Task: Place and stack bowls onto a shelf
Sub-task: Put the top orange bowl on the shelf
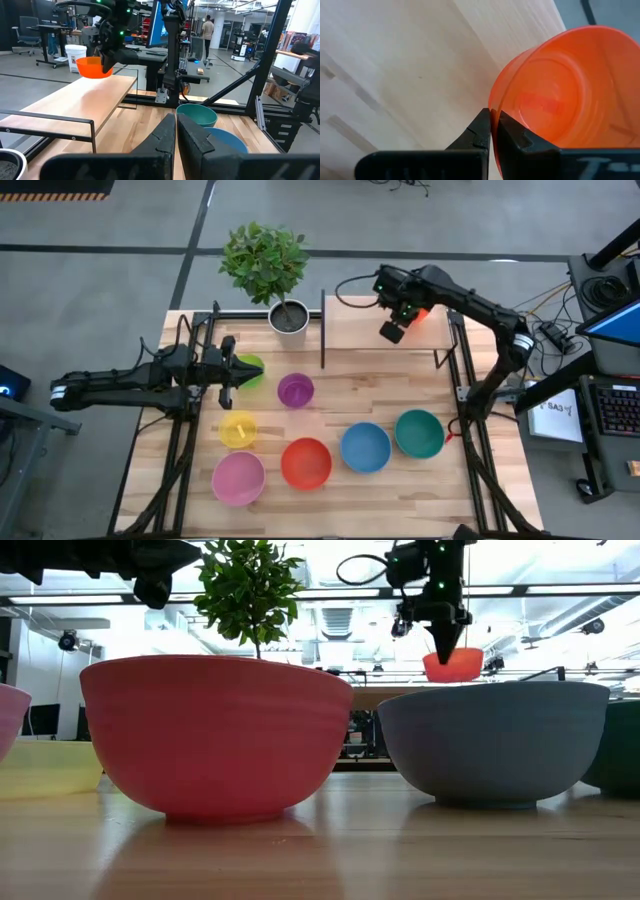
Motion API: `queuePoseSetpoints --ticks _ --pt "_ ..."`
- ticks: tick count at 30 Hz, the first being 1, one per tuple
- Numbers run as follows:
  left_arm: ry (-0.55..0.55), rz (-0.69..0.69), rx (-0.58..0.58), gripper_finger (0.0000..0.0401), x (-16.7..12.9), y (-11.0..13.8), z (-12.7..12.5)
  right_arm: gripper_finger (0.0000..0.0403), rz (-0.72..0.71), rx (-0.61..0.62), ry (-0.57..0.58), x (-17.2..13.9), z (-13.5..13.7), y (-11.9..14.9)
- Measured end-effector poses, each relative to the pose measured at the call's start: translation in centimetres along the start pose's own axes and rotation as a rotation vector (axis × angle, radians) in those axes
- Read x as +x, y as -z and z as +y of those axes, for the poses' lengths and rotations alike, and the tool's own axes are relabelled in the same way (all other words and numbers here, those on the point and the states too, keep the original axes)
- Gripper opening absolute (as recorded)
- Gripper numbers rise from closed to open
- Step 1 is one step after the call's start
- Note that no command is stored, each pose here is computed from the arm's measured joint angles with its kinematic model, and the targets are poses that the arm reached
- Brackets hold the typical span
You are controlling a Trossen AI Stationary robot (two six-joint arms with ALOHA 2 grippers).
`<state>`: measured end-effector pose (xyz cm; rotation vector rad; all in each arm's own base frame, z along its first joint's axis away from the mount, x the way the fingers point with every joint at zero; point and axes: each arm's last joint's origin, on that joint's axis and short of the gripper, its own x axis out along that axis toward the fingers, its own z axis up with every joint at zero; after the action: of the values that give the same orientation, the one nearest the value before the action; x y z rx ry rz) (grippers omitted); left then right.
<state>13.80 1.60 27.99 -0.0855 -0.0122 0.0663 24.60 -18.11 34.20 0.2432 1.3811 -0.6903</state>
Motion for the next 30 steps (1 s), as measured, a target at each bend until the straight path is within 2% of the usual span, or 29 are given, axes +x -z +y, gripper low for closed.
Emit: queuePoseSetpoints --ticks 8,18,30 --pt "0.000 0.000 0.004 0.0000 0.0 0.0 0.0 0.0009 0.015 0.079 0.011 1.0 -2.1 2.1" --pt "0.000 0.000 0.004 0.0000 0.0 0.0 0.0 0.0011 -0.033 0.083 0.017 1.6 -2.1 3.9" --pt "0.000 0.000 0.004 0.0000 0.0 0.0 0.0 0.0075 -0.036 0.082 0.017 2.1 -2.1 3.6"
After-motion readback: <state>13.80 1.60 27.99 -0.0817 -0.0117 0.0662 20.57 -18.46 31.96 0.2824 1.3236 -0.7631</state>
